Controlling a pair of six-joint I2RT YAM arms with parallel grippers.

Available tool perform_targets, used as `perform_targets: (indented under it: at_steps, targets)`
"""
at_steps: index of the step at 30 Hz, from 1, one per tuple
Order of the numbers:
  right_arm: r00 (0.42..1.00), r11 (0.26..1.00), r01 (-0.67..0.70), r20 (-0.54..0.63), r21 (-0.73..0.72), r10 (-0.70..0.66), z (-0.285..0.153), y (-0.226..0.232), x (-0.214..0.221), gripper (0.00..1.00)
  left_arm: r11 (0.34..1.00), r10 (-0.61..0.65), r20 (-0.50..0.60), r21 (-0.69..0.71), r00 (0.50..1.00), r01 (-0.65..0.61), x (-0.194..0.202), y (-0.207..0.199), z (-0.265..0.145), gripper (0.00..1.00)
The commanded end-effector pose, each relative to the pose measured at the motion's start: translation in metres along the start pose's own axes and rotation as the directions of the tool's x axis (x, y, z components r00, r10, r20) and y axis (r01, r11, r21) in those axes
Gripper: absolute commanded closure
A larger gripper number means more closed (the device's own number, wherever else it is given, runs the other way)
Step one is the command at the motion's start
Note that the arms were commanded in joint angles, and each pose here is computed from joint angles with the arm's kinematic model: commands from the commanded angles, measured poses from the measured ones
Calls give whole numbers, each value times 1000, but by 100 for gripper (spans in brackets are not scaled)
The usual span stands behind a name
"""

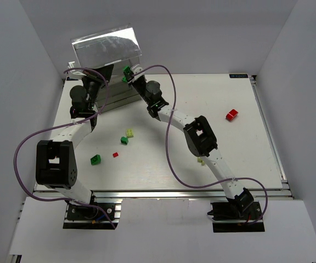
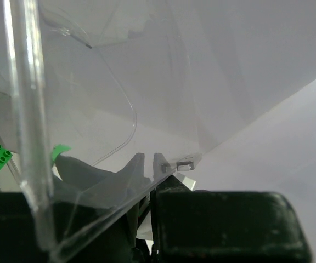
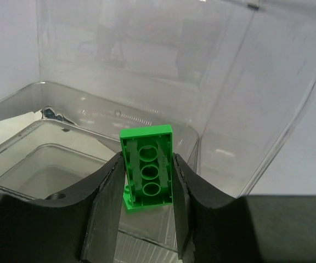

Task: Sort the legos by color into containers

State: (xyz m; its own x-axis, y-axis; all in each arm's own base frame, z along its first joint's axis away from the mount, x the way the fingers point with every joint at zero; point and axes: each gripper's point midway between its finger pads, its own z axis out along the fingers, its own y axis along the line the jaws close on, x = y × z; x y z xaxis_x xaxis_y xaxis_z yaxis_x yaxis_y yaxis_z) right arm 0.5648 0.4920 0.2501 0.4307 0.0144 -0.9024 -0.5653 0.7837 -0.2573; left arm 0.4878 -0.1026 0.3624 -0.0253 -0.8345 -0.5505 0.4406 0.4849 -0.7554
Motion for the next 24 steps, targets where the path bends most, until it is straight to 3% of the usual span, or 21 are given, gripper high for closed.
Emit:
perform_targets:
  at_steps: [1,6,7,8,9,14,20,24]
  targets:
    - [995,995,-90,50,43,88,7,-11,-17,100,996,29,44,80,999,-32,-19,-28,0,77]
    - [992,992,-124,28,23,123,5,-6,-9,100,996,29,44,80,999,-32,-19,-29,0,77]
    - [991,991,-129,32,21,128,5,-6,-12,95,996,29,45,81,999,-33,-20,-29,0,77]
    - [991,991,-132,23,16,132,3,-5,-7,78,996,29,46,82,999,-33,-20,-30,-1,77]
    - [991,991,-132,23,11,131,3,-5,-6,69,996,28,42,78,999,-32,-18,-28,-1,77]
    - [989,990,-142,31,-19,143,3,-3,-9,50,996,27,43,79,999,-30,-18,-29,-3,77]
    - [987,988,-151,52,-40,153,5,-4,-26,40,996,27,41,80,999,-30,-19,-30,-1,77]
    - [986,983,-143,67,-113,151,-4,3,-35,42,996,29,39,80,999,-32,-20,-31,-1,77]
